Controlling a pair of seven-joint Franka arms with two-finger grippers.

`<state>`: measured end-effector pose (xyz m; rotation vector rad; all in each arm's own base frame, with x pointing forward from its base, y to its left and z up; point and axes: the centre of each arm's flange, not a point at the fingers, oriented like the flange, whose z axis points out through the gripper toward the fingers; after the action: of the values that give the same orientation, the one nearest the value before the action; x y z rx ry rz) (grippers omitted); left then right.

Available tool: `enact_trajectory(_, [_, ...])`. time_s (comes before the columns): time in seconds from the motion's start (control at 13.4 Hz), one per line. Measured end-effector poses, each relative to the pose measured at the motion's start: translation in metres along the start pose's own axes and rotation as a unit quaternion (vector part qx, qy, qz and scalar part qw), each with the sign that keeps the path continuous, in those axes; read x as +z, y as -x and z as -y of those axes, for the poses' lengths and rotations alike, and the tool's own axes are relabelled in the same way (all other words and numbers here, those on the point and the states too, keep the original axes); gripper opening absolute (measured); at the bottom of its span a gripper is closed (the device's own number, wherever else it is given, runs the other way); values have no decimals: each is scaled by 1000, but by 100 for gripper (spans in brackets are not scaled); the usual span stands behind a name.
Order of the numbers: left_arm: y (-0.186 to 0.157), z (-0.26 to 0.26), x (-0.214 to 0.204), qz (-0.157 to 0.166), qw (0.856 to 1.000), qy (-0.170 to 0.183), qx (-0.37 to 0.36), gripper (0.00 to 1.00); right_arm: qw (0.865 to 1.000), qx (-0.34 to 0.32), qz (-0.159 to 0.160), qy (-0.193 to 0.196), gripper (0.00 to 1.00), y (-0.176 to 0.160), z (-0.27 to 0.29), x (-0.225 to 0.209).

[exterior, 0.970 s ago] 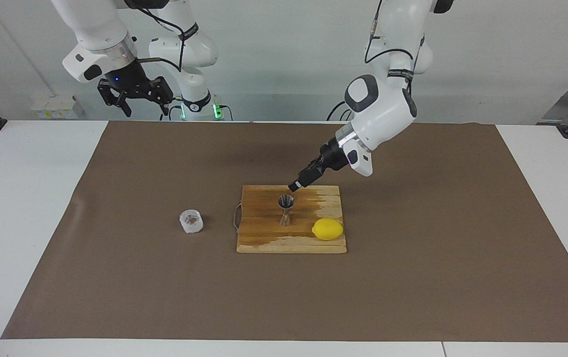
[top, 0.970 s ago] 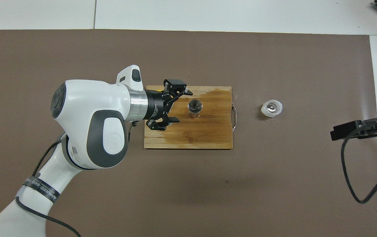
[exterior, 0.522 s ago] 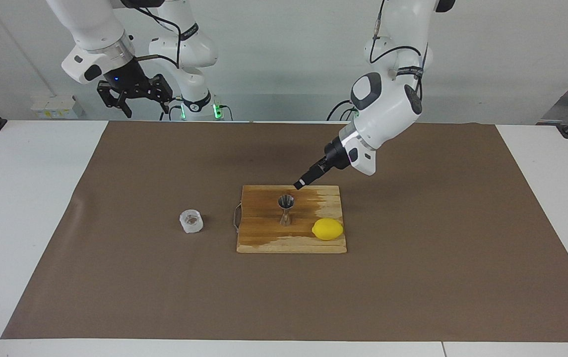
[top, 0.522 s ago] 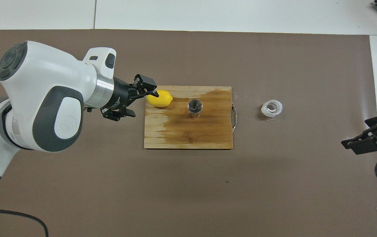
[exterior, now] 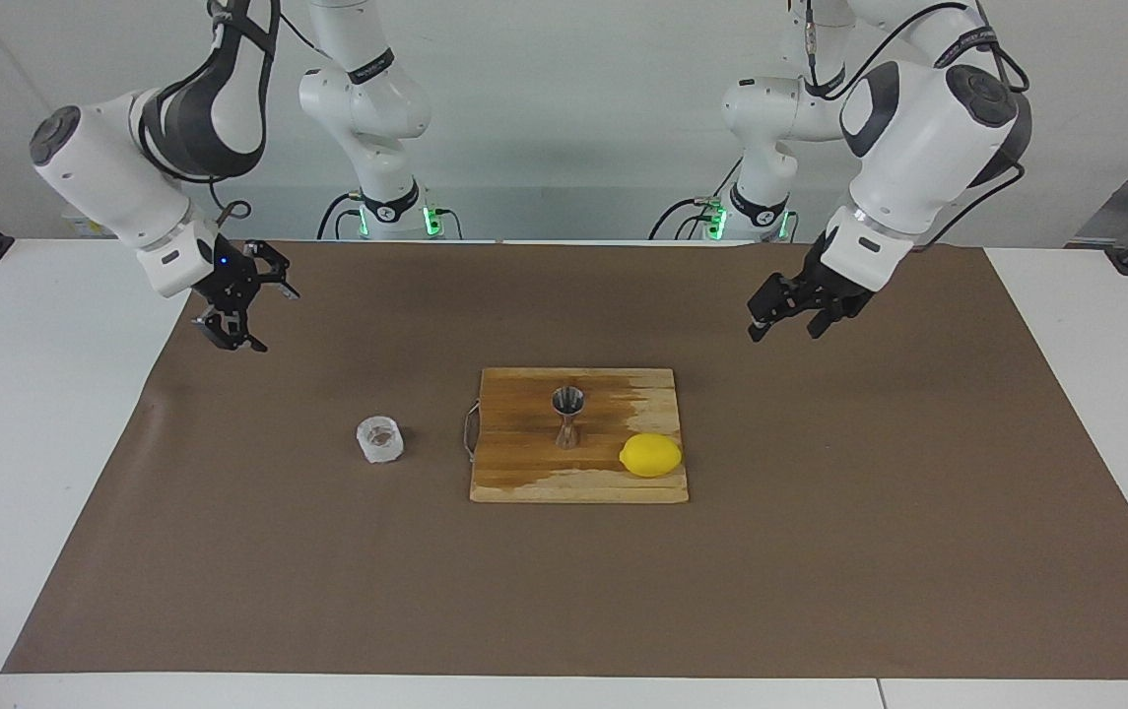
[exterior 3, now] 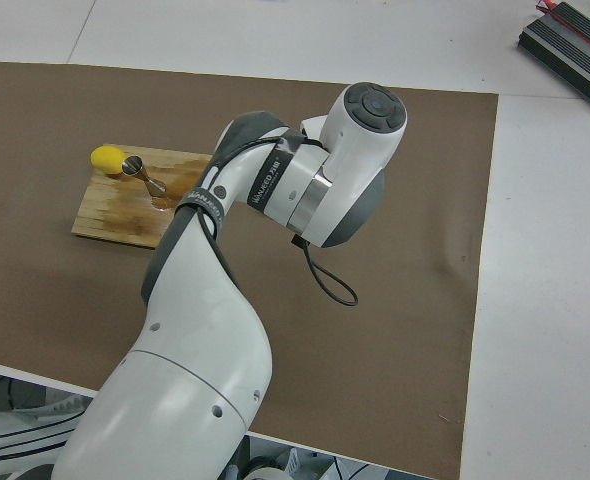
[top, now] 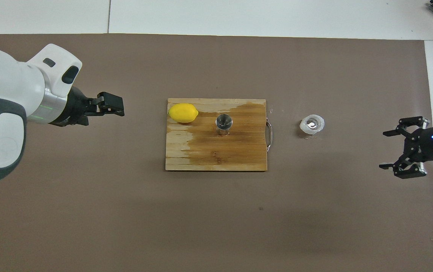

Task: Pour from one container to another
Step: 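Reach the right gripper to the white cup and grasp it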

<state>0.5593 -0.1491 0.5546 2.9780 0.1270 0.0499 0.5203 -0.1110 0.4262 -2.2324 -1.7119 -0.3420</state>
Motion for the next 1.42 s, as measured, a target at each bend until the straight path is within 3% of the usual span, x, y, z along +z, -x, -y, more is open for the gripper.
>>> enact_trajectory(0.15, [6,11,-8,1,998,-45,44,100,998,-30,-55,17,100,27,-24,39])
enact_trajectory(0.3, [8,23,-16,1,995,-67,72,100,995,-24,-92,15,100,36,-37,71])
enact_trajectory(0.67, [-1,65,-55,-4,993,-74,87,100,981,-32,-191,8,100,37,-53,136])
enact_trajectory(1.04, [-5,78,-92,3,993,-75,87,100,974,-31,-222,-13,100,30,-55,172])
enact_trajectory(1.42, [-7,94,-85,22,992,-76,100,100,970,-43,-237,-13,100,4,-60,178])
